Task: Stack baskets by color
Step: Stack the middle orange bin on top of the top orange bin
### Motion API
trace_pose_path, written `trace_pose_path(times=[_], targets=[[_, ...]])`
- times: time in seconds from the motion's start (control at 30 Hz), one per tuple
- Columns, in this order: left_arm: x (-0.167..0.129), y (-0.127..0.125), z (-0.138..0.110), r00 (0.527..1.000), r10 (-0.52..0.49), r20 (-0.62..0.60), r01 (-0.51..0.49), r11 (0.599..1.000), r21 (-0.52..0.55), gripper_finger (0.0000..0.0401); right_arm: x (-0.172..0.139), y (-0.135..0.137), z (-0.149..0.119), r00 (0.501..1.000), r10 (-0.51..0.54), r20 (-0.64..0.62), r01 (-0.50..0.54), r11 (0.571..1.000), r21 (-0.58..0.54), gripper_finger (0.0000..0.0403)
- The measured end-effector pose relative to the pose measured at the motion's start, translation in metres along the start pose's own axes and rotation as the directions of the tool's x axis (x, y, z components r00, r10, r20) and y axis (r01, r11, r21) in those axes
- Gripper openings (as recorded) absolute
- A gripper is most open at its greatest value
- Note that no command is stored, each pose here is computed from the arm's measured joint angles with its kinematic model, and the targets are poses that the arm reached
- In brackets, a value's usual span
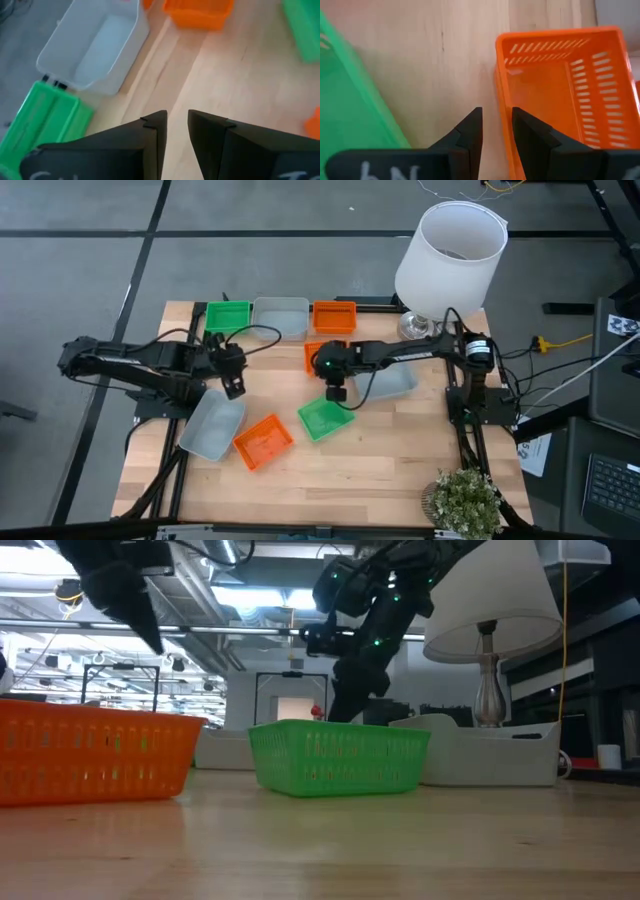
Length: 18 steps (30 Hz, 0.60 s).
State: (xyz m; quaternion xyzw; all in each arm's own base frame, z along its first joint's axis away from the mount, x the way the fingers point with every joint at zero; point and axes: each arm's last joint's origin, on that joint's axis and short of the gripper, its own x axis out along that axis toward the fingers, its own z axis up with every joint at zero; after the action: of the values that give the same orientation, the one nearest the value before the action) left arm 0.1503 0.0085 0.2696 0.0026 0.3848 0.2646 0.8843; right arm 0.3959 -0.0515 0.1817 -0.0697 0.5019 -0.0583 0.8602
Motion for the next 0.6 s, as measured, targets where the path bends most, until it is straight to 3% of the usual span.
trace_pose_path(times=[0.2,0.6], targets=[[0.005,-0.001,-0.006,1.0,-0.007,0.024,0.007,1.0,-0.014,0.007,0.004,-0.003,-0.004,0.995,-0.093,-0.033,0.092,0.995,-0.031,0.0106],[0.004,-0.003,0.004,0.992,-0.027,0.119,0.025,1.0,0.018,0.007,0.02,-0.005,-0.035,0.989,-0.092,-0.118,0.091,0.996,-0.017,0.0106]])
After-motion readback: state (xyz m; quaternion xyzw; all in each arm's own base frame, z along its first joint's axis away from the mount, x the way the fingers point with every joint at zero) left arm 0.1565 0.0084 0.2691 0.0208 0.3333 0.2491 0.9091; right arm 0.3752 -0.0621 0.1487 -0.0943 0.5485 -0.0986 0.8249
